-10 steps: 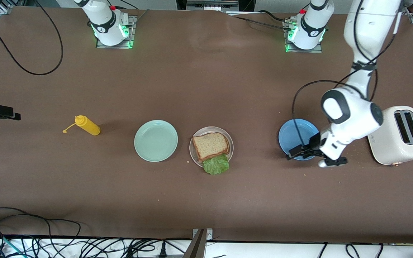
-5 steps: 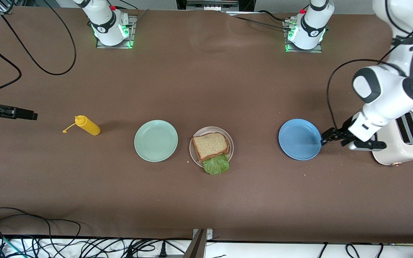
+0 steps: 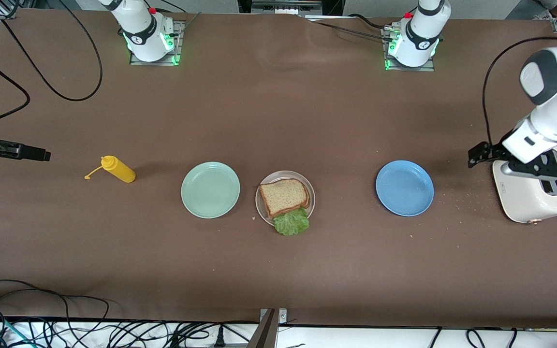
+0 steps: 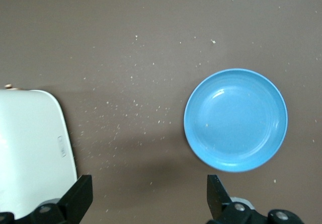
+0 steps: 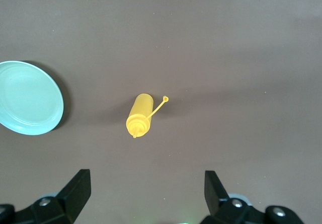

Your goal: Make sandwich on beige plate with both arms

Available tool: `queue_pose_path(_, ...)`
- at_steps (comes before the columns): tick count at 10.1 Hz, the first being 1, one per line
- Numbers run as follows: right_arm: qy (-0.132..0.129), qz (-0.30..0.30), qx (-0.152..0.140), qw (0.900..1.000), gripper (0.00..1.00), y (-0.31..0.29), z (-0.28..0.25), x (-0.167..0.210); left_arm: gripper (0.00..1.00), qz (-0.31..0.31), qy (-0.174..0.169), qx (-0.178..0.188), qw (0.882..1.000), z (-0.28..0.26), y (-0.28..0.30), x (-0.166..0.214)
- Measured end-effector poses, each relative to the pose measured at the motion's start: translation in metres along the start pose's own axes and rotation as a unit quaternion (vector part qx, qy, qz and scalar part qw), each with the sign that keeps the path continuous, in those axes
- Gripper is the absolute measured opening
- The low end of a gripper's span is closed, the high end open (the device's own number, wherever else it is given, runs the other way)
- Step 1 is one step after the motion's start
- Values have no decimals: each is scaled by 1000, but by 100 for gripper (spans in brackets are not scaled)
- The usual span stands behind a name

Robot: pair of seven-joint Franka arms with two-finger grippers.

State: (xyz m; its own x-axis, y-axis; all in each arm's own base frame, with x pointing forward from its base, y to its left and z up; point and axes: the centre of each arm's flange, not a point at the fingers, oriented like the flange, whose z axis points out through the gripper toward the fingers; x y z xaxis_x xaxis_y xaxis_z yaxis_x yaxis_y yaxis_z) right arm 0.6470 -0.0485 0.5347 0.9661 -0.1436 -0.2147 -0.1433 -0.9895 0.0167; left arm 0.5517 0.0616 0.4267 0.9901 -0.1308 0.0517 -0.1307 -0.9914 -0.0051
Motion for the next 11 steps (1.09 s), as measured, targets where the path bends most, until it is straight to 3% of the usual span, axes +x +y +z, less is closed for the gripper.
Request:
queue_pose_path(5, -6, 41, -2, 999, 100, -10, 1, -2, 100, -34, -11, -3, 999, -89, -17, -1)
queue_pose_path(9, 0, 36, 0, 999, 100, -14, -4, -8, 100, -1, 4, 1, 1000, -145, 22, 17)
queue_pose_path(11, 13, 31, 6, 999, 100, -18, 2, -18, 100, 17, -14, -2, 1000, -155, 41, 20)
